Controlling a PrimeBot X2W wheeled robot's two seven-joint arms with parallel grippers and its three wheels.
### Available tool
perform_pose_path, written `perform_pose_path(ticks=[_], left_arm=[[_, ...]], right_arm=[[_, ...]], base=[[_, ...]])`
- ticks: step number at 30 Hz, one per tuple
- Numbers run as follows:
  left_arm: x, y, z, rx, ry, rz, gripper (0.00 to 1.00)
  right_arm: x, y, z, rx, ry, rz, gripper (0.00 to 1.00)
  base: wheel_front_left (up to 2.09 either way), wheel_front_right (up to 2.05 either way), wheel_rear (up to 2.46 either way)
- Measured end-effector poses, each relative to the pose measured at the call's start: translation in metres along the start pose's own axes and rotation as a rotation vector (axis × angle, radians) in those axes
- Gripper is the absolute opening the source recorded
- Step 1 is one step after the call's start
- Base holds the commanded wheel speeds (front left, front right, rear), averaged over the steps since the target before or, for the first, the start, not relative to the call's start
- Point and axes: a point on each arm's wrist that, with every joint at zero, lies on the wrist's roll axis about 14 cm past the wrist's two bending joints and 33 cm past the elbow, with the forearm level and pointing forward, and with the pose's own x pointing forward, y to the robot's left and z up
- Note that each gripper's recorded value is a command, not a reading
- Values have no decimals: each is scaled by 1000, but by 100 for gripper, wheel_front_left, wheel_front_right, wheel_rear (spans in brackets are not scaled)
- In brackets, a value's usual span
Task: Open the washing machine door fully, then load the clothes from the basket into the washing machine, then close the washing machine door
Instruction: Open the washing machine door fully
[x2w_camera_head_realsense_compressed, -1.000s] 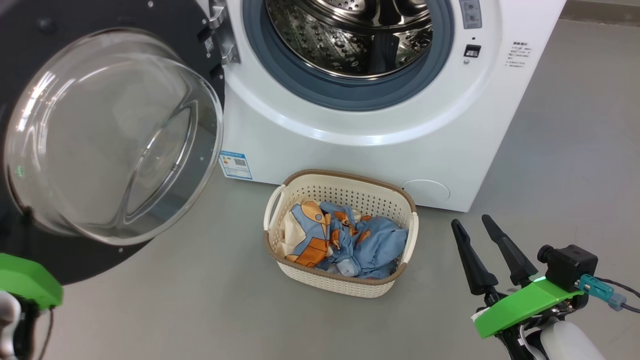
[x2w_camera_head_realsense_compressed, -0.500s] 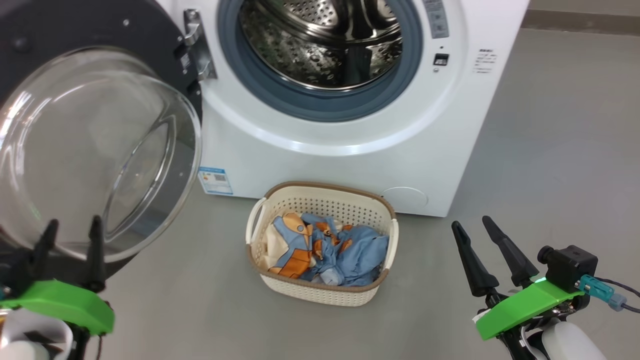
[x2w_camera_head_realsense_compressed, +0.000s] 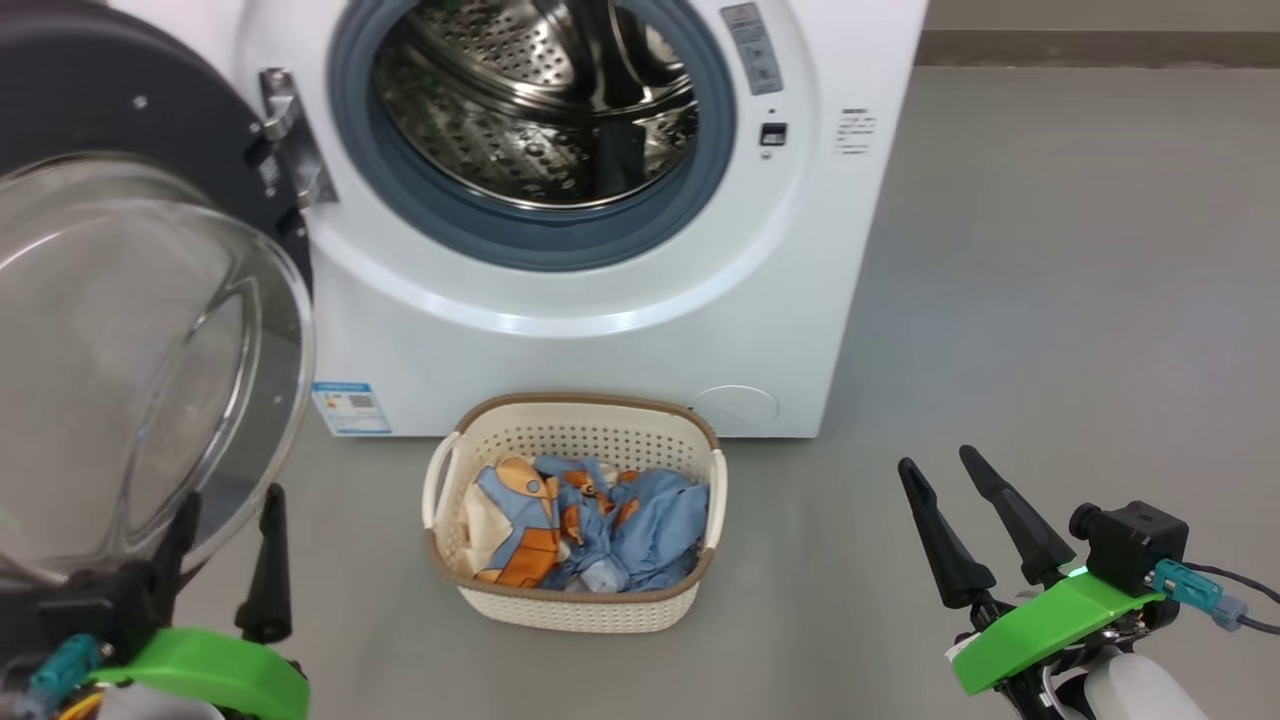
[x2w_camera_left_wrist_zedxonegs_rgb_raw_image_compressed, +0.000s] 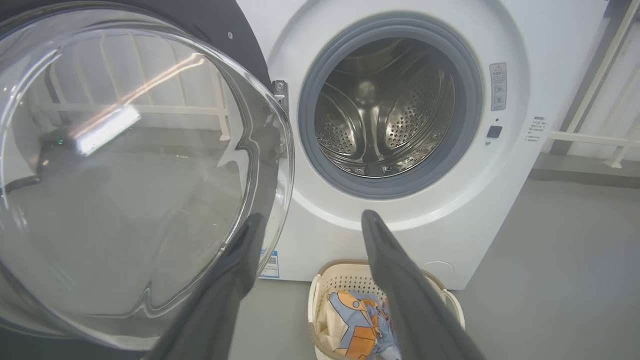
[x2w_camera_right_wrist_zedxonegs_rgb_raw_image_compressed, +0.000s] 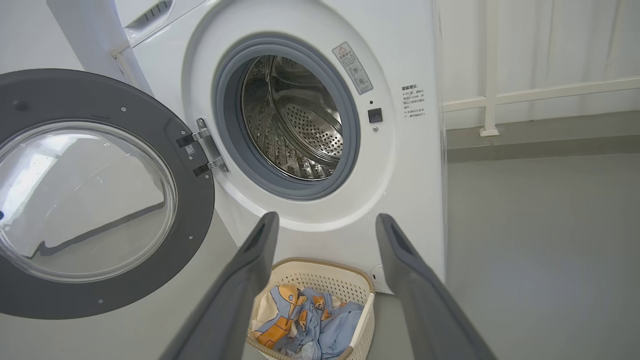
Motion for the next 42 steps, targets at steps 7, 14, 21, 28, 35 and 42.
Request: perform_pose_path(ticks=[7,14,21,28,35,42], left_arm=[[1,-23,-2,-25,-22,-42,100],[2,-45,-1,-44,-41,-94,100],[1,-64,1,-84,-62,-145,100],[1,-65,-6,-95,-48,-138,100],[-1,-64,-8,-101,-43,-132,100],[-2,-63,-7,-93,-50,-132,100]], right_arm=[[-12,-13,10,-21,-20,-34,100],[-26,-26,19,-42,-37,-76,100],[-37,-36,25,-55,-52,-109,100],[-38,-43,29,-65,-58,-123,100],[-36,-42,30,-69,-61,-119,100],[-35,-41,31,-70,-63,-113,100]], base=[[0,0,0],[0,0,0],[0,0,0],[0,0,0],[0,0,0],[0,0,0]])
